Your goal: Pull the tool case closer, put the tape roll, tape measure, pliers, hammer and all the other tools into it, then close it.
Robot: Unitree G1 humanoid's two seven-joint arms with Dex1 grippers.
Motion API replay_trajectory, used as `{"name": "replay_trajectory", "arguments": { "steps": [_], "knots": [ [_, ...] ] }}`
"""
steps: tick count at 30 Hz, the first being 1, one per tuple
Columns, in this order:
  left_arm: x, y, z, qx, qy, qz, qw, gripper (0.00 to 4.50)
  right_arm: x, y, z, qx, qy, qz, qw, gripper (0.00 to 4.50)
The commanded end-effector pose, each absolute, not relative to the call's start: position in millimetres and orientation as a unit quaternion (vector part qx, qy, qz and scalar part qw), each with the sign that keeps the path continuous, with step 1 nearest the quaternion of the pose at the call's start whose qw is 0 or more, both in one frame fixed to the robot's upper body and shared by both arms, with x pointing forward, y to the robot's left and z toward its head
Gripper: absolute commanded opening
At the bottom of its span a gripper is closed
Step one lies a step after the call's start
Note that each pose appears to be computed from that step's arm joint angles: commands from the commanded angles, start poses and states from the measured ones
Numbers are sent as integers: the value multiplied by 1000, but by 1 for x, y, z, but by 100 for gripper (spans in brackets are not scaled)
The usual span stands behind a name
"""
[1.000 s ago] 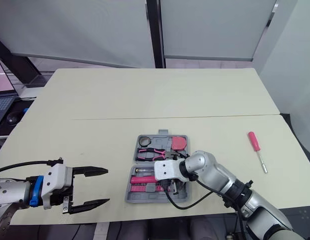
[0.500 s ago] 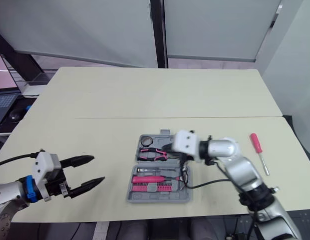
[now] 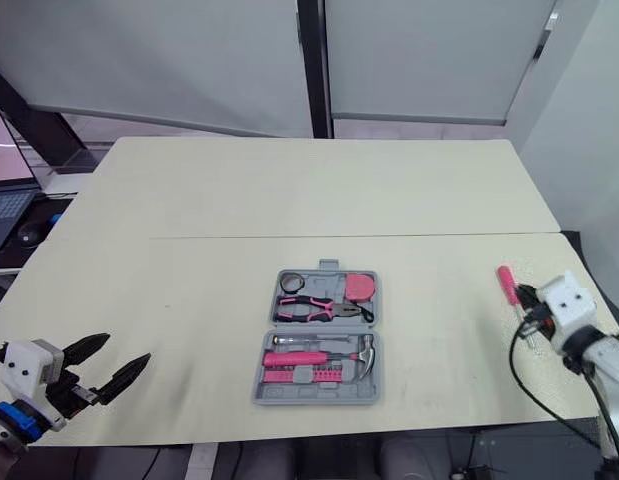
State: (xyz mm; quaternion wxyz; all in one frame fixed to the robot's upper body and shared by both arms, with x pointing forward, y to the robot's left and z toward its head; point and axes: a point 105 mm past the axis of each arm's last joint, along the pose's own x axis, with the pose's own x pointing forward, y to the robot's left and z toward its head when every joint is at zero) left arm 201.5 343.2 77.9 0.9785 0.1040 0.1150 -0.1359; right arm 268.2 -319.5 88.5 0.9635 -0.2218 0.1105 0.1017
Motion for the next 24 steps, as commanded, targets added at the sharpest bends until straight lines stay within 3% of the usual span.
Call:
{"name": "replay_trajectory", "arguments": {
  "steps": [1,5,12,24],
  "knots": [
    [203,352,87,97,91,-91,987,450,259,-335,84,-195,112,66,972,153],
    [199,350,83,84,94,-74,989,450,249,-348,68,-185,143,59,970,239],
    [188,352,81,83,104,-52,990,450,239,-373,56,-199,180,49,962,445],
    [185,364,78,97,120,-61,986,450,242,-393,69,-221,187,57,956,445]
  ]
}}
